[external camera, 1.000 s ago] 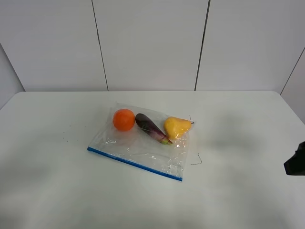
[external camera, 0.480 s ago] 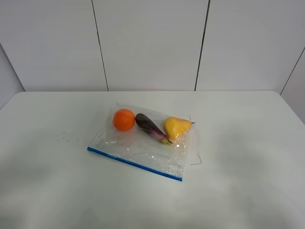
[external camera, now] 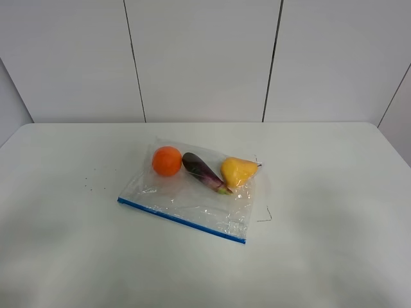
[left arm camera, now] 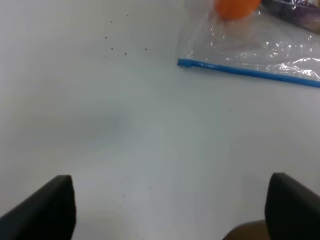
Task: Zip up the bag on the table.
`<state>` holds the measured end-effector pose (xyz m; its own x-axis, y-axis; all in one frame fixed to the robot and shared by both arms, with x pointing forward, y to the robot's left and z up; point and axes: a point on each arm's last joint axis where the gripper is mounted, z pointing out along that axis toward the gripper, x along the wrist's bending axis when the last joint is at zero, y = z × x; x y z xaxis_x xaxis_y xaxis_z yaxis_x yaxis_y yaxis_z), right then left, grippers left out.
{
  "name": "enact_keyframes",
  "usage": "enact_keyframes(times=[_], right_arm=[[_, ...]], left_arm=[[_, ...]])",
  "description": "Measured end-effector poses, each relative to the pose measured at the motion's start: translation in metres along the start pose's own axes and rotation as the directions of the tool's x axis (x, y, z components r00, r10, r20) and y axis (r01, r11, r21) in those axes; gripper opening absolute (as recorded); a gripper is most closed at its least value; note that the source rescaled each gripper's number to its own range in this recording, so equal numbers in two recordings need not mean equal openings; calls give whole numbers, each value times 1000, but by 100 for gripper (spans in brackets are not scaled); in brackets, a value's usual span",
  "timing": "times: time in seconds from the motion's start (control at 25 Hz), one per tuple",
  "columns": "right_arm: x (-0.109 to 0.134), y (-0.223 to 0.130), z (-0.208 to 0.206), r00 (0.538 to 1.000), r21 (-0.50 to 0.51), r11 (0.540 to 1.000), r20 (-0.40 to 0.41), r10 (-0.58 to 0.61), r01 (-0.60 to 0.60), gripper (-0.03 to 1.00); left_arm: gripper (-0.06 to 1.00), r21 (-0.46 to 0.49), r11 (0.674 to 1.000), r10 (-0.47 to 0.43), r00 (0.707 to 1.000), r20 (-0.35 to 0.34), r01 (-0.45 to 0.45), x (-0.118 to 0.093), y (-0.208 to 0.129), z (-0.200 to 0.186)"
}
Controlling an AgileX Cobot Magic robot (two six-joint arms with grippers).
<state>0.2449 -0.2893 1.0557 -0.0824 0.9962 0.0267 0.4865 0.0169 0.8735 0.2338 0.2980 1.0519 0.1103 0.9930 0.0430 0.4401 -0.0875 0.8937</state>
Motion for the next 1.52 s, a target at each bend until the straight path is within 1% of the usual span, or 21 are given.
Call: enact_keyframes(times=[0.24, 1.52], right_arm=[[1, -5, -9, 1000, -71, 997, 6, -9, 9, 85], [1, -6, -9, 1000, -70, 997, 6, -9, 9, 85]], left_arm=[[100, 0, 1000, 0, 1000, 0, 0, 0, 0, 0], [100, 0, 1000, 0, 1000, 0, 0, 0, 0, 0]])
